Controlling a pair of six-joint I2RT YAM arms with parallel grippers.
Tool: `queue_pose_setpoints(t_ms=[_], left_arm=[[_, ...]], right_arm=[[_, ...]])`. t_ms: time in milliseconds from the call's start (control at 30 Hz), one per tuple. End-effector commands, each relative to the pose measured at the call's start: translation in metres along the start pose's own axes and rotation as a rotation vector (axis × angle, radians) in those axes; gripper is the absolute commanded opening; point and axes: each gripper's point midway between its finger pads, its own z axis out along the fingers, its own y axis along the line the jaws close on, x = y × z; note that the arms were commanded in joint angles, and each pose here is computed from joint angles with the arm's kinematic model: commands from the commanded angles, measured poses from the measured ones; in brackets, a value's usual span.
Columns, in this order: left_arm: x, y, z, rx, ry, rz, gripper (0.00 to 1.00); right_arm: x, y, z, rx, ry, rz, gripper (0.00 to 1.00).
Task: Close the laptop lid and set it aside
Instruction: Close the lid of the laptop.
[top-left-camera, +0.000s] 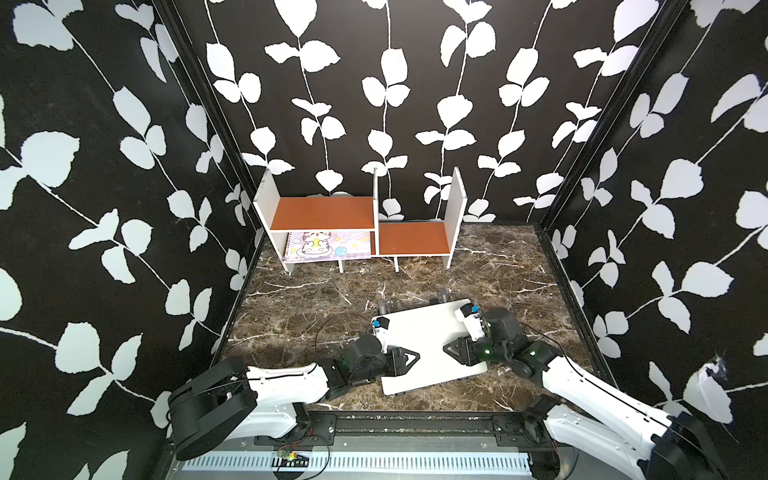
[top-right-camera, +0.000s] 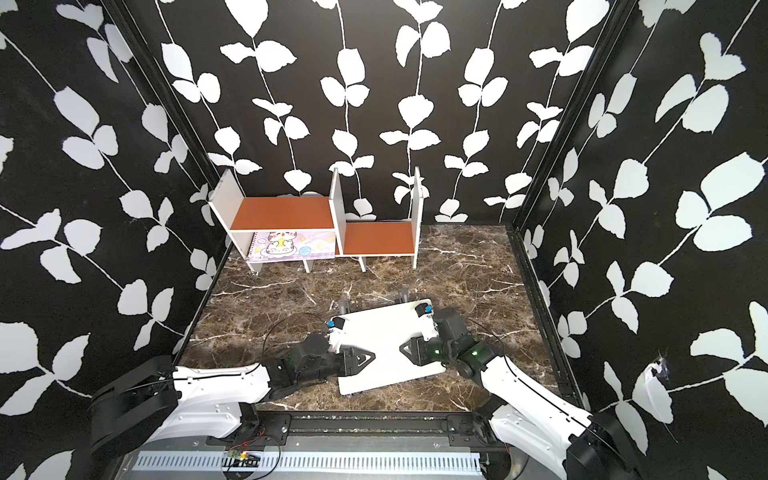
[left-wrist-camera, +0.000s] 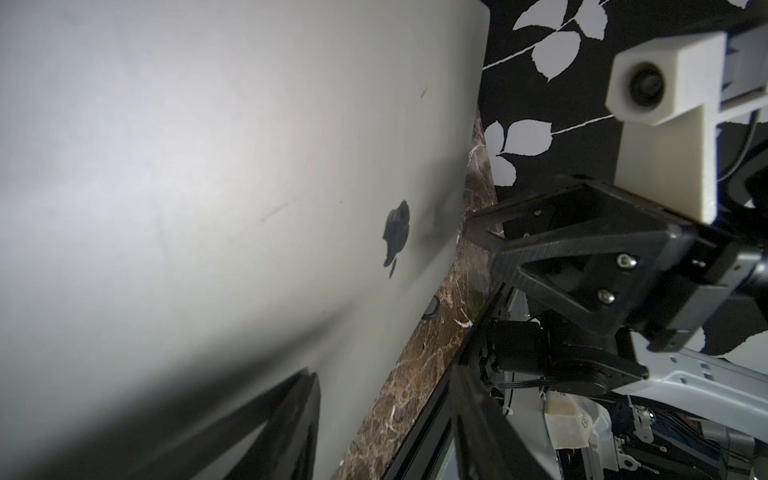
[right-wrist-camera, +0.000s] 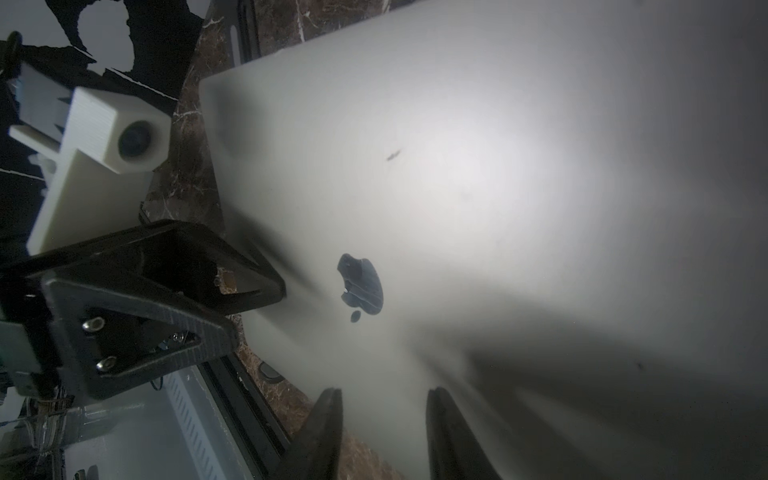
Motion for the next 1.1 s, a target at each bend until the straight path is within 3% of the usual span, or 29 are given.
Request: queue_pose_setpoints(t_ms=[0, 167, 233, 333, 467, 600, 733, 1067], left_arm=[[-0.006, -0.003, -0.009, -0.004, -0.028, 0.172, 0.58], [-0.021, 0.002, -0.032, -0.086, -0.1, 0.459, 0.82], [-0.032, 0.01, -0.045, -0.145, -0.172, 0.516, 0.97], [-0.044, 0.025, -0.066, -0.225, -0.275, 0.555, 0.99], [-0.051, 0.038, -0.088, -0.249, -0.338, 0.515, 0.99], [-0.054, 0.056, -0.095, -0.206, -0.333, 0.343, 0.99], [-0.047, 0.068, -0.086, -0.172, -0.295, 0.244, 0.99], [-0.035, 0.077, -0.057, -0.144, -0.202, 0.151, 0.99]], right_arm=[[-0.017, 0.009, -0.013, -0.03, -0.109, -0.045, 0.37], [-0.033, 0.01, -0.035, -0.057, -0.26, -0.027, 0.38], [-0.038, 0.007, -0.042, -0.08, -0.308, 0.008, 0.39], [-0.046, -0.005, -0.049, -0.101, -0.367, 0.08, 0.43], [-0.055, -0.028, -0.051, -0.124, -0.401, 0.195, 0.48], [-0.063, -0.047, -0.047, -0.152, -0.401, 0.275, 0.5], [-0.065, -0.057, -0.038, -0.151, -0.37, 0.293, 0.5], [-0.06, -0.072, -0.038, -0.06, -0.348, 0.284, 0.51]])
